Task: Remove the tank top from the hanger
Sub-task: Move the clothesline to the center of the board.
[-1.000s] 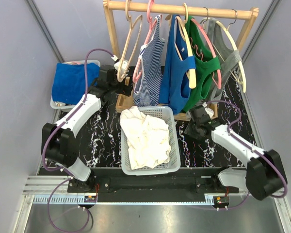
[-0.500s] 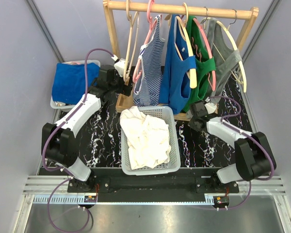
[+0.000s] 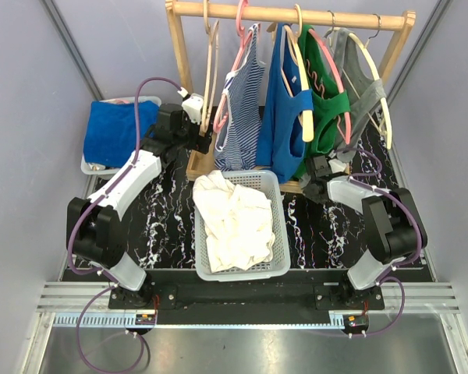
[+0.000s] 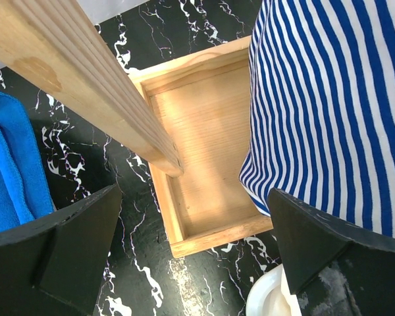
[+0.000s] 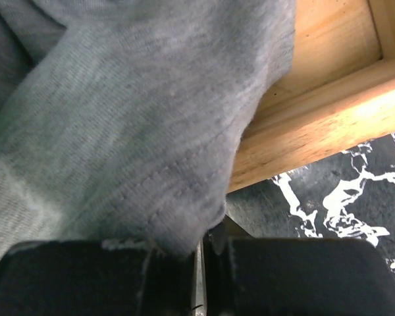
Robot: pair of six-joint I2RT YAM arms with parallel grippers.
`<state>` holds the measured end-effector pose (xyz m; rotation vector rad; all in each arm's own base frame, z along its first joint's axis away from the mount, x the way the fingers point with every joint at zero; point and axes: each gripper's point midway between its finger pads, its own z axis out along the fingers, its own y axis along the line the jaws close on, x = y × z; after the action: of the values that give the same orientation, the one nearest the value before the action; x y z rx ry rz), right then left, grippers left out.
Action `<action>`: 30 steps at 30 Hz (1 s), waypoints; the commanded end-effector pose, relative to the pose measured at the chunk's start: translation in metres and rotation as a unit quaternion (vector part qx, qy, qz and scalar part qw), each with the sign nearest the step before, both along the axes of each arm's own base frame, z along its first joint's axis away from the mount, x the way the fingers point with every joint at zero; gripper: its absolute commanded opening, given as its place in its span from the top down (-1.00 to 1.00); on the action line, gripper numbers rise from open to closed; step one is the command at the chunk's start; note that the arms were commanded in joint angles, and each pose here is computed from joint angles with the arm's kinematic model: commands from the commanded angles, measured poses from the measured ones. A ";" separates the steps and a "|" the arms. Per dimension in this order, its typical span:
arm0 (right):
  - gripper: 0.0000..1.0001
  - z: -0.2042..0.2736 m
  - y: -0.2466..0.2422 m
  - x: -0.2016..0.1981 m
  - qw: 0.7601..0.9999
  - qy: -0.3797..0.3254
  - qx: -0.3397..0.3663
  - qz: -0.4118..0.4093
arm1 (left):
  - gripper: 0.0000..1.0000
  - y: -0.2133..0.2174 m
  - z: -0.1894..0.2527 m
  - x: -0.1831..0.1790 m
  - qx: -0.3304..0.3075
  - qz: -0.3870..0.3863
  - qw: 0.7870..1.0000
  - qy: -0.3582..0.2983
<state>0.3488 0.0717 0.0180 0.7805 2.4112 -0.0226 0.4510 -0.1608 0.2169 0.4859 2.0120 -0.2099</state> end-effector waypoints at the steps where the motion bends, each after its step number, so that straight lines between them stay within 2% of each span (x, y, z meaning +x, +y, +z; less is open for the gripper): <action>1: 0.84 0.015 0.004 0.036 0.999 -0.042 0.014 0.003 | -0.97 -0.005 0.038 0.013 -0.019 -0.008 0.998 -0.054; 23: 0.80 0.025 0.021 0.058 0.994 -0.056 0.082 0.035 | -0.96 -0.007 0.054 0.014 -0.039 -0.003 0.997 -0.060; 30: 0.78 0.018 0.017 0.054 0.995 -0.053 0.077 0.035 | -0.96 -0.007 0.054 0.011 -0.040 -0.005 0.997 -0.059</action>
<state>0.3721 0.0848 0.0177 0.7680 2.4666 0.1544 0.4580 -0.1628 0.2361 0.4566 1.9770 -0.2265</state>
